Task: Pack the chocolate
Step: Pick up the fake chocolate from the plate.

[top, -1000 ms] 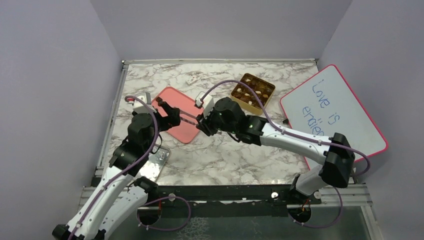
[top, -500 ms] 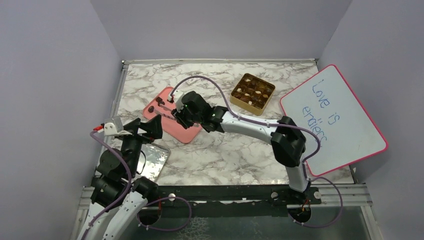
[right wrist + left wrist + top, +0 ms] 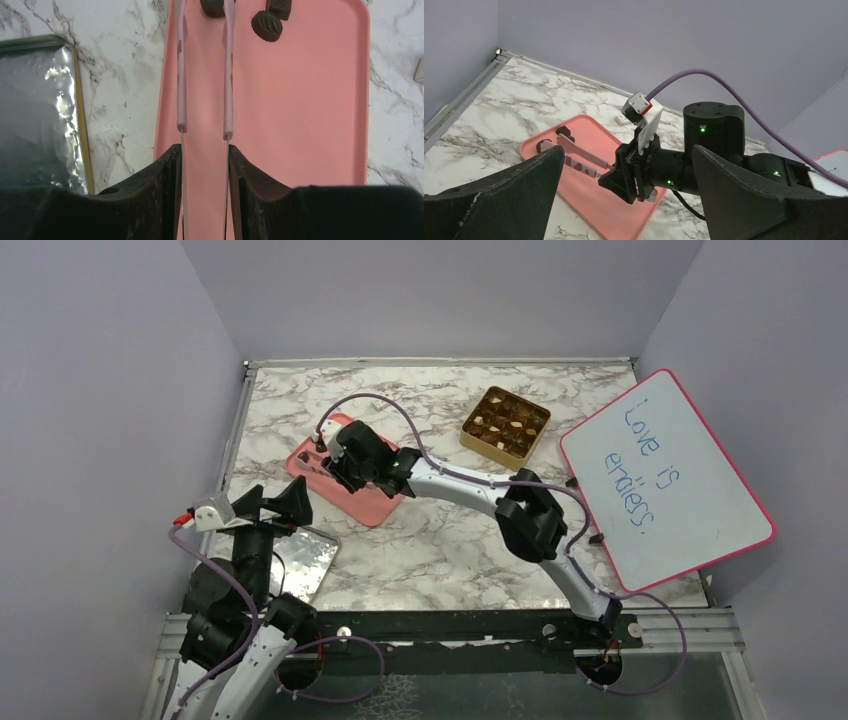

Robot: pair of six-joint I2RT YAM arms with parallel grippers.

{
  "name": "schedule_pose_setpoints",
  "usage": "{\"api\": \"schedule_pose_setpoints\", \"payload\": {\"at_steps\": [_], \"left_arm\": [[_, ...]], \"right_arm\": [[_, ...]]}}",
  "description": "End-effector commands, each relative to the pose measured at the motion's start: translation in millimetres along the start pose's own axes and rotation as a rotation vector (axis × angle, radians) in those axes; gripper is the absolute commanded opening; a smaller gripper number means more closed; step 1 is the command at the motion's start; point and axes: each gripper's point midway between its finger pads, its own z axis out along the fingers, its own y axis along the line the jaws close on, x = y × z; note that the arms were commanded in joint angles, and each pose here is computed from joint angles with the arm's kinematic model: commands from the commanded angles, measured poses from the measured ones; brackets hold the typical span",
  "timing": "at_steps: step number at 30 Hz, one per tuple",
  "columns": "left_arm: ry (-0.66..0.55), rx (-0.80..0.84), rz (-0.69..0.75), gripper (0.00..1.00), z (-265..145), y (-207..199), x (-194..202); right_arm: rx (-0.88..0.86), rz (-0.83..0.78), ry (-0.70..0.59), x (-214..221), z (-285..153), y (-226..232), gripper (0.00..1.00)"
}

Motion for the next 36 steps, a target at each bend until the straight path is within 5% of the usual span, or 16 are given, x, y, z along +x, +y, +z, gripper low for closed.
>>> {"api": "schedule_pose_setpoints", "payload": {"at_steps": [1,36], "left_arm": [[-0.049,-0.031,0.002,0.99,-2,8,-9],[-0.054,-0.035,0.007,0.99,-2,8,-10]], "right_arm": [[0.031,-0.009,0.011,-2,13,-12,0.40],[-0.027,-0.006,-0.028,10,71,-15,0.42]]}}
